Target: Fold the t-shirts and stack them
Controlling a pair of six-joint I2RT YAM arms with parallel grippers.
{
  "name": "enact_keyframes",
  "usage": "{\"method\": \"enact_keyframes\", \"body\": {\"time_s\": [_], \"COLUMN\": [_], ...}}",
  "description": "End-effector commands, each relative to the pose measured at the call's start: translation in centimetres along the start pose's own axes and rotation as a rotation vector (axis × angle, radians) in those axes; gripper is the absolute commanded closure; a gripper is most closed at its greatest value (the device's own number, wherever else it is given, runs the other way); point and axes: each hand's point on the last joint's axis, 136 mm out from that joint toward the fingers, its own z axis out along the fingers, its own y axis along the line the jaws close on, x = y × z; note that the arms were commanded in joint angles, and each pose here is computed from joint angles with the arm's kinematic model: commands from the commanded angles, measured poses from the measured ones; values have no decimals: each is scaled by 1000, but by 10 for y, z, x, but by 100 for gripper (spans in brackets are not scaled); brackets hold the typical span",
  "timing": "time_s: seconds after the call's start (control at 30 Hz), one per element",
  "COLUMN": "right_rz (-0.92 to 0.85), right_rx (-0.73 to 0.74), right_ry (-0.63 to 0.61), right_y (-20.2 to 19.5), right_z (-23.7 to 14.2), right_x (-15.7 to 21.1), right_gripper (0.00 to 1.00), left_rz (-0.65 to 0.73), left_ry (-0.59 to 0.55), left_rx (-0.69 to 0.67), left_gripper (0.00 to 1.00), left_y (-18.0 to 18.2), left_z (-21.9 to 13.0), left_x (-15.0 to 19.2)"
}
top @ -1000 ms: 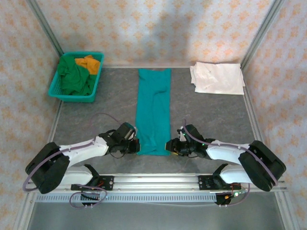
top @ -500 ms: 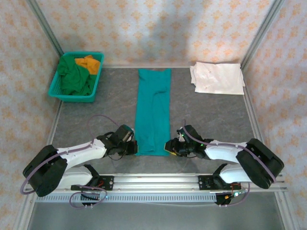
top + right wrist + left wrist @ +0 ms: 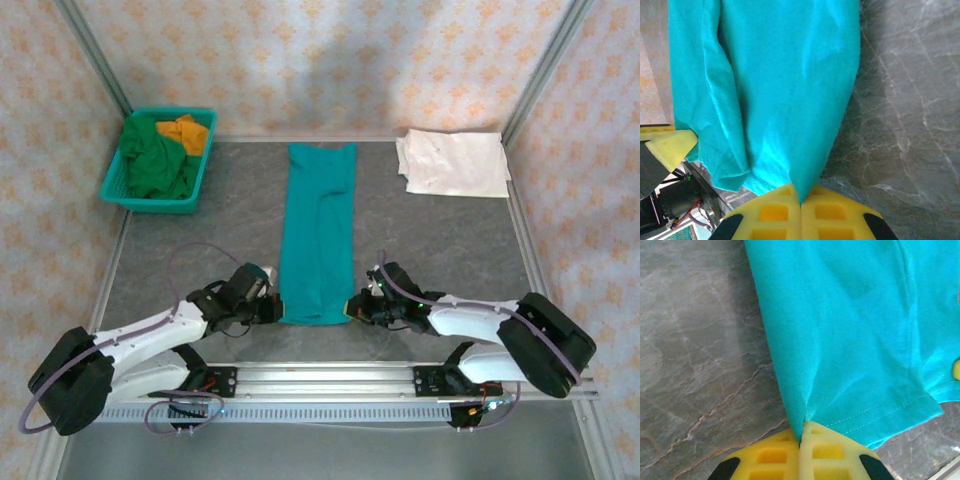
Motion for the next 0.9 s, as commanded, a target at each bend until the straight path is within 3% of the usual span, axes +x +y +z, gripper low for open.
{"method": "enact_keyframes", "body": {"time_s": [0.0, 0.17, 0.4, 0.87], "right_rz": [-27, -17, -32, -62], "right_rx": [34, 16, 1, 70], "right_ry": [10, -22, -103, -221], "right_y": [-11, 0, 28, 58], "right_z": [-3, -10, -19, -39], "right_x": [13, 11, -13, -92], "right_gripper": [100, 100, 100, 100], "left_rz": [24, 42, 105, 85], "left_ry": [61, 57, -12, -65], "left_rx": [-72, -74, -68, -33], "left_gripper": [100, 100, 100, 100], "left_y": [20, 17, -13, -26], "left_z": [0, -4, -23, -46], "left_x": [22, 23, -17, -98]}}
